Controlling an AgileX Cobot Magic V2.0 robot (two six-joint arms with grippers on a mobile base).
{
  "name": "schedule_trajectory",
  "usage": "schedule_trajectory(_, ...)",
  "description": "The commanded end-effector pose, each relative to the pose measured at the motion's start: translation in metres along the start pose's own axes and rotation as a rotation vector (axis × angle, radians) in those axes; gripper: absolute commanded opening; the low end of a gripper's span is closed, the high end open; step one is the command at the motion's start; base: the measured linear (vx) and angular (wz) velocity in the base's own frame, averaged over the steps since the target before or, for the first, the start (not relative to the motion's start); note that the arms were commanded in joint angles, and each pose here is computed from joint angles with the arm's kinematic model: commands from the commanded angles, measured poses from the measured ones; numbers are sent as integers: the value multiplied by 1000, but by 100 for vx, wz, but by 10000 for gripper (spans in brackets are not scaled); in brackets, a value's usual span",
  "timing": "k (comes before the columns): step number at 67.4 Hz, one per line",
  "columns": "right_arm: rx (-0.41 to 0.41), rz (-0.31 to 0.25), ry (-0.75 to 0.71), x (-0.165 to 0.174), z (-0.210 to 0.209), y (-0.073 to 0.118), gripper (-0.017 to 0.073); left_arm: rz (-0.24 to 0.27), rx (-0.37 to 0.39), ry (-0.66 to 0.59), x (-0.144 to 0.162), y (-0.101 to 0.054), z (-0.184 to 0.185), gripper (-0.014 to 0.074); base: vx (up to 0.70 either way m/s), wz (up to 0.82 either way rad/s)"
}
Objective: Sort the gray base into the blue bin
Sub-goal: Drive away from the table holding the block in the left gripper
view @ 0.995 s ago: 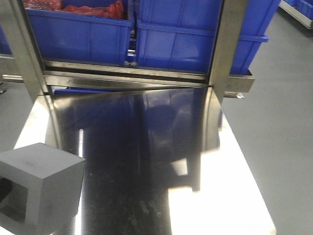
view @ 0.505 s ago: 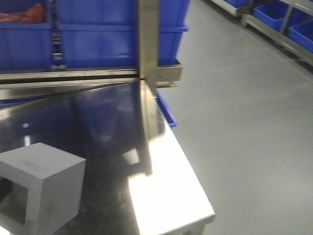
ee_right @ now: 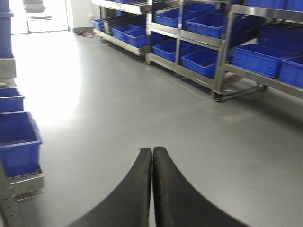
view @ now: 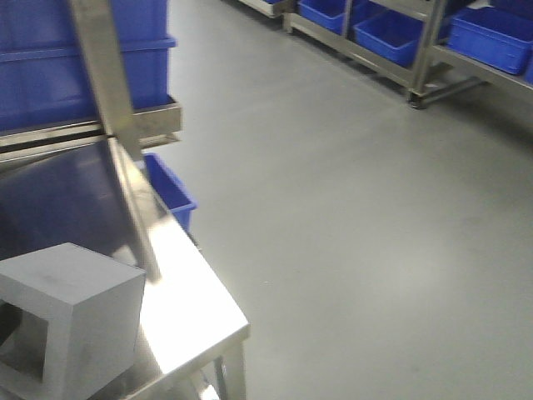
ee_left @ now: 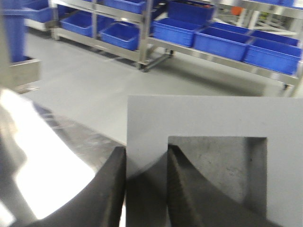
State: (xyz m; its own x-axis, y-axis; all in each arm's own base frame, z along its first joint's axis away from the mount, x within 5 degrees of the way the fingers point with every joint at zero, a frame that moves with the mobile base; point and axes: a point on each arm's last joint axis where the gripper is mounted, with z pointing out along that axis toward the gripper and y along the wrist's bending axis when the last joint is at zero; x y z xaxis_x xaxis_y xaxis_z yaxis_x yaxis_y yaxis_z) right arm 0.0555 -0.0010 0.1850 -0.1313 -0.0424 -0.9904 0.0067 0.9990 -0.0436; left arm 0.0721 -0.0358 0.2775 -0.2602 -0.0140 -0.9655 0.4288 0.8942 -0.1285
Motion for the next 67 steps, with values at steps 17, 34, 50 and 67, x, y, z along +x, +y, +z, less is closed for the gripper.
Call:
schedule_trajectory(17,4,-20,-82,-6,0,0,-5,-1,61,-107,-17,-6,-3,-7,-6,-51)
schedule_trajectory(34,4,-20,-82,-6,0,0,-5,-1,61,-107,-17,-6,-3,-7,-2,-62)
schedule_trajectory(50,4,-20,-82,-6,0,0,-5,-1,61,-107,-17,-6,-3,-7,1,-81)
schedule_trajectory(67,4,-20,-81,-6,0,0,-5,0,60,-106,-17,-6,-3,-7,3,-91)
